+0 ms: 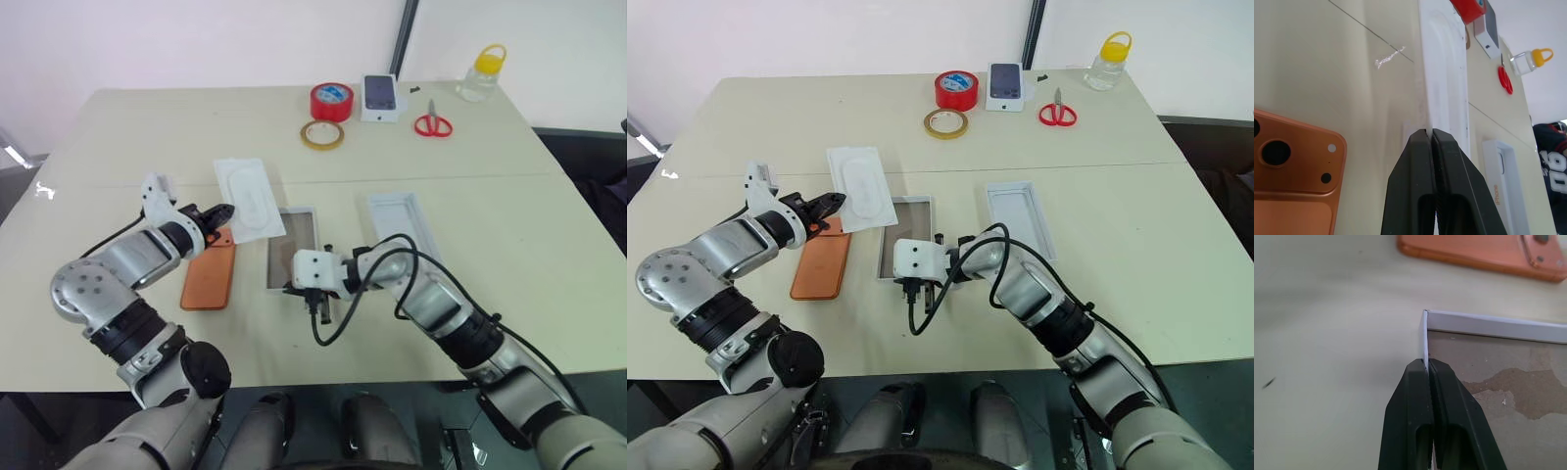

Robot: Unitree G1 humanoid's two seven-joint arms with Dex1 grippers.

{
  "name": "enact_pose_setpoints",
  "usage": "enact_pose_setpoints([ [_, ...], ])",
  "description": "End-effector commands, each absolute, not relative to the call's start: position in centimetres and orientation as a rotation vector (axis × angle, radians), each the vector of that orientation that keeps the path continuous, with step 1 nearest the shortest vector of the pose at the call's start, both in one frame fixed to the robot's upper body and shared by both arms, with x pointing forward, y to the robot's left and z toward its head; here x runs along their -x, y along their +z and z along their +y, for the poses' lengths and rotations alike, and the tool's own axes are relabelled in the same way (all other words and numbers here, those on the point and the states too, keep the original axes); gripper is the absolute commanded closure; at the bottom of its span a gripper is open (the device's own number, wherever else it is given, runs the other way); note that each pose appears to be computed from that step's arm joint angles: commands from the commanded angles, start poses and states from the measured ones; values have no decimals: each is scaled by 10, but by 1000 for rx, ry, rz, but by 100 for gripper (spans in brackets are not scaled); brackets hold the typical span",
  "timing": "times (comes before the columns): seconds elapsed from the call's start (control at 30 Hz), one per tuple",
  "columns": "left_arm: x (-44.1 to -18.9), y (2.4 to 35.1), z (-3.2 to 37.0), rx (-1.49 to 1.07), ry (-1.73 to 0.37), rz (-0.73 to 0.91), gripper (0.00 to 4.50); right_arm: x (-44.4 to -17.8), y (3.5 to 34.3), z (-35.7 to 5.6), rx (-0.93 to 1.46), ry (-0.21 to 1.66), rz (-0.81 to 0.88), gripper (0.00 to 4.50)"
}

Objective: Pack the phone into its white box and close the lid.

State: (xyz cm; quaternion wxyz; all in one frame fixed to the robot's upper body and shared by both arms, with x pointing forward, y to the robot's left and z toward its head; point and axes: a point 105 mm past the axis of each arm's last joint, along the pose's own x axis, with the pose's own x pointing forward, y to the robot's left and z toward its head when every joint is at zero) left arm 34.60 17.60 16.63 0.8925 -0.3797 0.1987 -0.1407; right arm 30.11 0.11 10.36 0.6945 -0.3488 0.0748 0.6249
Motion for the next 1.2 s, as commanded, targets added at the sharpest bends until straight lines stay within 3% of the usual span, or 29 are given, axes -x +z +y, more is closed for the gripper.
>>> enact_pose_setpoints([
  [0.03, -340, 170, 170, 756, -315, 399, 450, -303, 121, 4, 751, 1390, 121, 389],
  [0.07, -339, 168, 169, 754, -317, 402, 450, -302, 125, 2, 735, 1389, 119, 357],
  [0.3, -329, 159, 155, 696, -367, 448, 450, -296, 152, -42, 695, 1338, 90, 3],
  [0.47, -320, 147, 140, 617, -433, 525, 450, -301, 155, -76, 711, 1263, 128, 3],
  [0.83, -315, 135, 127, 588, -484, 605, 450, -309, 153, -76, 696, 1213, 117, 3],
  [0.93, -313, 134, 126, 588, -490, 610, 361, -309, 153, -74, 694, 1211, 112, 0],
  [1.13, -314, 140, 126, 595, -508, 590, 71, -310, 154, -74, 695, 1205, 108, 0],
  [1.2, -314, 144, 129, 591, -513, 572, 71, -312, 155, -74, 696, 1199, 104, 0],
])
